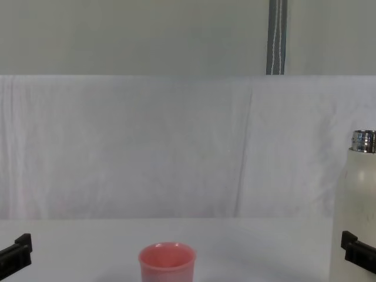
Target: Grasp the thermos with one hand and pour water into the cup lid.
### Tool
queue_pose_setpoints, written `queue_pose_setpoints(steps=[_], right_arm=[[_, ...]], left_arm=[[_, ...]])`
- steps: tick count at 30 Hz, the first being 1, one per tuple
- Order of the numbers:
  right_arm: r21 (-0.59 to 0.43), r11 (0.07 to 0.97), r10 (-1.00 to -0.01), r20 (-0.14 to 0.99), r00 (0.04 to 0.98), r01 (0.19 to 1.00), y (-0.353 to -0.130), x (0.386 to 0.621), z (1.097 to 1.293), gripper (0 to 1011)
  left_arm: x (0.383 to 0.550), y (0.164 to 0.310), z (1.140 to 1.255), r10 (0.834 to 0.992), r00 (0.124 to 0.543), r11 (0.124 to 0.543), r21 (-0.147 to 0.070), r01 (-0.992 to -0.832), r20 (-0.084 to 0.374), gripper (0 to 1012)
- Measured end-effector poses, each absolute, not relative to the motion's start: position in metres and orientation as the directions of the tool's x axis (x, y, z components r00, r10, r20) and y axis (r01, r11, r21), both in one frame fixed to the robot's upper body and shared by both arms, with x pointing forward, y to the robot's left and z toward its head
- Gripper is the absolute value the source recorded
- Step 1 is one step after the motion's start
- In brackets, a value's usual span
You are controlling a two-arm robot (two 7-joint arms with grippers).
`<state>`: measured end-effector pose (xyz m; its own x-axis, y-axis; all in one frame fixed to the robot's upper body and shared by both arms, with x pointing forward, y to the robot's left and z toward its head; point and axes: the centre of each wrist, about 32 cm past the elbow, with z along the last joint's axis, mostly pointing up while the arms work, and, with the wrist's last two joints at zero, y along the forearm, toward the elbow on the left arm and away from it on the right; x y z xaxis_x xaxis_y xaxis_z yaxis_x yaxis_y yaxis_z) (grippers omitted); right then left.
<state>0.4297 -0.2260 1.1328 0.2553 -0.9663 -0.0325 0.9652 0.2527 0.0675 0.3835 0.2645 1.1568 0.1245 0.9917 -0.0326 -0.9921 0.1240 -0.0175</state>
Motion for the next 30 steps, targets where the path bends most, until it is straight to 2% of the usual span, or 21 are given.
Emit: queue_pose_setpoints(steps=[30], right_arm=[[0.073,0.266,-0.963,-0.019,0.268,0.961,-0.242,0.460,1.131,1001]], left_arm=[[0.384,0.265,1.157,0.992,0.124,0.124,-0.017,-0.992,-0.033,1001]])
